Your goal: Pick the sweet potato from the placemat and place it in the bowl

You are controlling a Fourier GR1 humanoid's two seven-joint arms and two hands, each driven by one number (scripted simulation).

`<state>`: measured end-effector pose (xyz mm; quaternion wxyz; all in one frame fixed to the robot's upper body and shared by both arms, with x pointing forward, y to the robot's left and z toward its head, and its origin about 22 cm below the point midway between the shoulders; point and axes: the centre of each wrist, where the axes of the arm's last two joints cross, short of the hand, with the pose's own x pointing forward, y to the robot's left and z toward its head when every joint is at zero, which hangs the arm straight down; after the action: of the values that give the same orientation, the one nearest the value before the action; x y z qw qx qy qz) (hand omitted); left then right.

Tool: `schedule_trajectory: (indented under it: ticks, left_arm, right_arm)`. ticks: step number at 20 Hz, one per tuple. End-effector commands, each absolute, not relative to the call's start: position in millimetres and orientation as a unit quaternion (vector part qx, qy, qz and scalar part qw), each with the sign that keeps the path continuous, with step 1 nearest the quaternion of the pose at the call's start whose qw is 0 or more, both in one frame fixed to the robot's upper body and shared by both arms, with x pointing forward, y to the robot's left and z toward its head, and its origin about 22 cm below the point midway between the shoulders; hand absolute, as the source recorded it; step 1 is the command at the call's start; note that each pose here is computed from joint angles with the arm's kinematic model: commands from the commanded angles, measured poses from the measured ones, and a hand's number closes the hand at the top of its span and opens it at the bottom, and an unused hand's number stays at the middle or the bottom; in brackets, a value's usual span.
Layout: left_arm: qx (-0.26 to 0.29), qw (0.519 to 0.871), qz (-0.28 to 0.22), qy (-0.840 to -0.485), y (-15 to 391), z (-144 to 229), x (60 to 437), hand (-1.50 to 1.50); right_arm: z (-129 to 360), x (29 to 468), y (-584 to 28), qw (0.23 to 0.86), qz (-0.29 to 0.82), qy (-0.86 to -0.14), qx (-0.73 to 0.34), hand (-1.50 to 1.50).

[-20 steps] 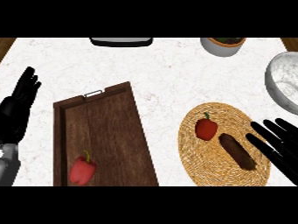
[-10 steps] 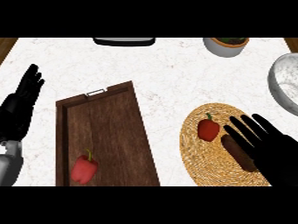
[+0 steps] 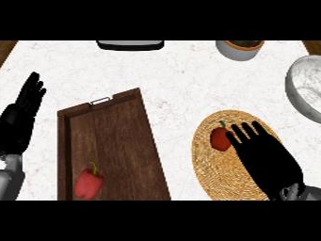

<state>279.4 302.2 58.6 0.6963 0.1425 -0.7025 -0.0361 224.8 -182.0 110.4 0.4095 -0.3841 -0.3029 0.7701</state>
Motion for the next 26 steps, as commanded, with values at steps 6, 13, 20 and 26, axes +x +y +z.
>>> schedule_trajectory:
  ticks: [6,13,20,26]
  left_arm:
    - [0.148,0.694,-0.037,-0.704,314,64,270,0.0]
    - [0.148,0.697,-0.034,-0.701,321,63,278,0.0]
    - [0.156,0.698,-0.026,-0.698,303,70,267,0.0]
    - [0.153,0.697,-0.024,-0.7,312,55,287,0.0]
  right_arm:
    - [95,239,-178,0.334,0.77,-0.333,-0.43,-1.5]
    - [38,229,-191,0.35,0.773,-0.31,-0.428,-1.5]
    - [39,221,-211,0.367,0.777,-0.297,-0.417,-1.5]
    - [19,224,-219,0.368,0.775,-0.3,-0.418,-1.5]
